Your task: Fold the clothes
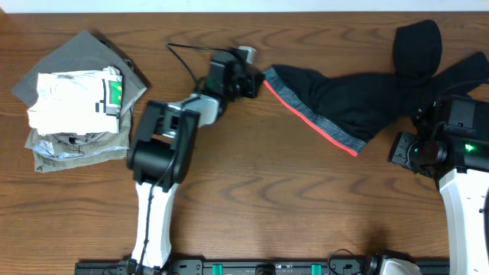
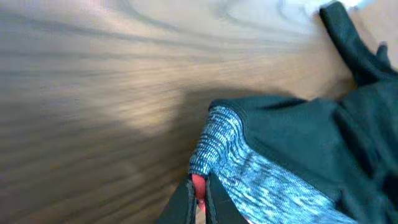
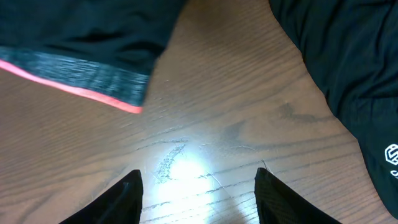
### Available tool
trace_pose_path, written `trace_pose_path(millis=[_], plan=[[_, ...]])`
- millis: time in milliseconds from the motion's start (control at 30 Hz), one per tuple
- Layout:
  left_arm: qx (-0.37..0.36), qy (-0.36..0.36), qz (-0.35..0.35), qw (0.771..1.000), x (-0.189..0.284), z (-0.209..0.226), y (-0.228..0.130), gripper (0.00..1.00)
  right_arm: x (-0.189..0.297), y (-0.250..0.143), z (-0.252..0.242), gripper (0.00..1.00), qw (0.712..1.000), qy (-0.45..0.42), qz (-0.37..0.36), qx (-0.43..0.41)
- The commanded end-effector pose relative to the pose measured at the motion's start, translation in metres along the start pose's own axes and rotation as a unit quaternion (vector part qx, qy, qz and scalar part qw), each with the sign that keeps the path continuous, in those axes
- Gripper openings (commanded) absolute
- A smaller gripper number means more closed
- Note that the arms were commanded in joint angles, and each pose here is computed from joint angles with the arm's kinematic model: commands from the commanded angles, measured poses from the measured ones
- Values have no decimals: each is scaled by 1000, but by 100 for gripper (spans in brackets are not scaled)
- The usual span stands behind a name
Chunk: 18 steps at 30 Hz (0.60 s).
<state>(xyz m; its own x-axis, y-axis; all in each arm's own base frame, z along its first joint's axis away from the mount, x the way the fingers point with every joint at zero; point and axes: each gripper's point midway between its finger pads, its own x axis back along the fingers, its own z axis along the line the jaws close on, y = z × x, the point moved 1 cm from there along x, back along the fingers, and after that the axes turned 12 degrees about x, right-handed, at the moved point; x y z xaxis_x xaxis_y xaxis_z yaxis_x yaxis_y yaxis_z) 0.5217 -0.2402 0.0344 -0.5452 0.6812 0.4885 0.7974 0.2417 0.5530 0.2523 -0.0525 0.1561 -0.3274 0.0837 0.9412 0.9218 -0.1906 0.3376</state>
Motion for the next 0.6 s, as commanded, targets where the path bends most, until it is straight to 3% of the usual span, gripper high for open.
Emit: trace_pose_path(millis=[0, 367, 400, 467, 500, 567], plan=[[-5, -10, -44, 999, 44, -23, 51, 6, 2, 2, -4, 56, 1000, -5, -3, -5], [24, 119, -166, 979, 155, 48, 140, 6, 2, 2, -4, 56, 1000, -5, -3, -5], [42, 124, -167, 977, 161, 54, 141, 15, 2, 2, -4, 57, 1000, -5, -3, -5], [76, 132, -151, 977, 164, 65, 132, 74, 2, 2, -4, 57, 1000, -5, -3, -5], [88, 133, -130, 979, 162, 67, 122, 98, 2, 2, -4, 57, 1000, -5, -3, -5], [112, 134, -86, 981, 157, 68, 100, 98, 2, 2, -4, 57, 1000, -5, -3, -5]])
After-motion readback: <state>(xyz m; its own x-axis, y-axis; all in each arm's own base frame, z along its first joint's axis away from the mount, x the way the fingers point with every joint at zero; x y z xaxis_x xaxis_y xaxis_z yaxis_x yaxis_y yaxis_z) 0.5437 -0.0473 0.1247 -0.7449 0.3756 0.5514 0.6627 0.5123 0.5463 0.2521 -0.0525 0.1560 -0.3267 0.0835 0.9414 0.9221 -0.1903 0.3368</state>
